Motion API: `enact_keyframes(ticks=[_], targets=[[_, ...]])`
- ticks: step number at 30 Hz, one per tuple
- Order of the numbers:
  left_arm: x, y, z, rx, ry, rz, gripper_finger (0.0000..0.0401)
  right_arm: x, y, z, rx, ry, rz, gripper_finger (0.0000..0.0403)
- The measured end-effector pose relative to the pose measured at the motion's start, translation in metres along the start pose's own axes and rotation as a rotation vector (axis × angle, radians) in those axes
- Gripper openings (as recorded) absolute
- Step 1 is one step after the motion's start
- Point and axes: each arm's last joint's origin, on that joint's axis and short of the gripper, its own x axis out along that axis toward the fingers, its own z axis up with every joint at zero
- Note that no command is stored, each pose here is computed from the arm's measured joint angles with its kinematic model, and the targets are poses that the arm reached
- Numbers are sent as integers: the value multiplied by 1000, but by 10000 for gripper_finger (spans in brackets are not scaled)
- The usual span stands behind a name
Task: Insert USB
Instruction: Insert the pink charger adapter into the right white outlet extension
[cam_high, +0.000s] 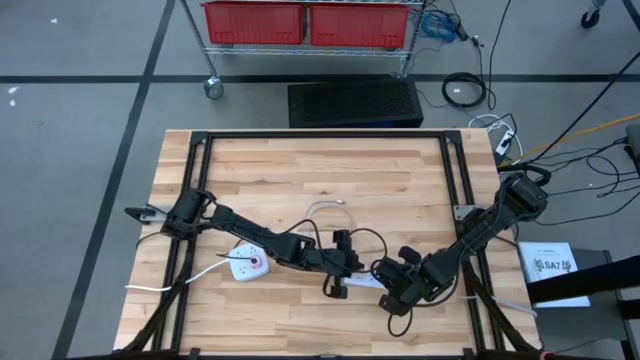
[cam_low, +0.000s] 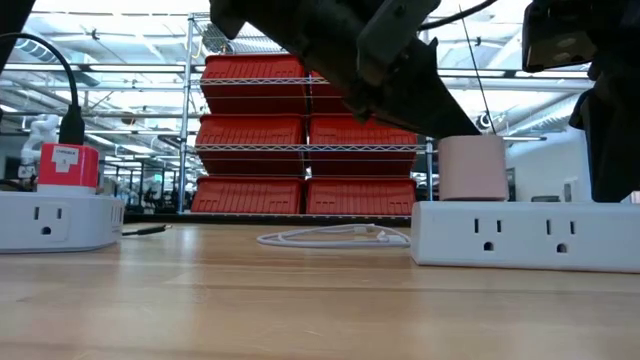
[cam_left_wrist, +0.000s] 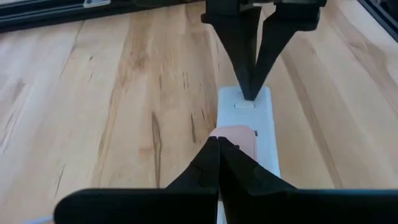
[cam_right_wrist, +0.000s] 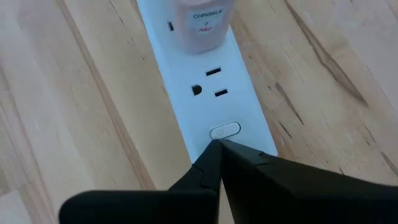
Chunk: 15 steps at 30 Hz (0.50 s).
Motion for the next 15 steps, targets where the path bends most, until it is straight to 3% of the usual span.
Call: enact_keyframes(ticks=[15], targets=[[8,-13,-4,-6,-38,-23,4,0,0,-1,-2,13,4,0]])
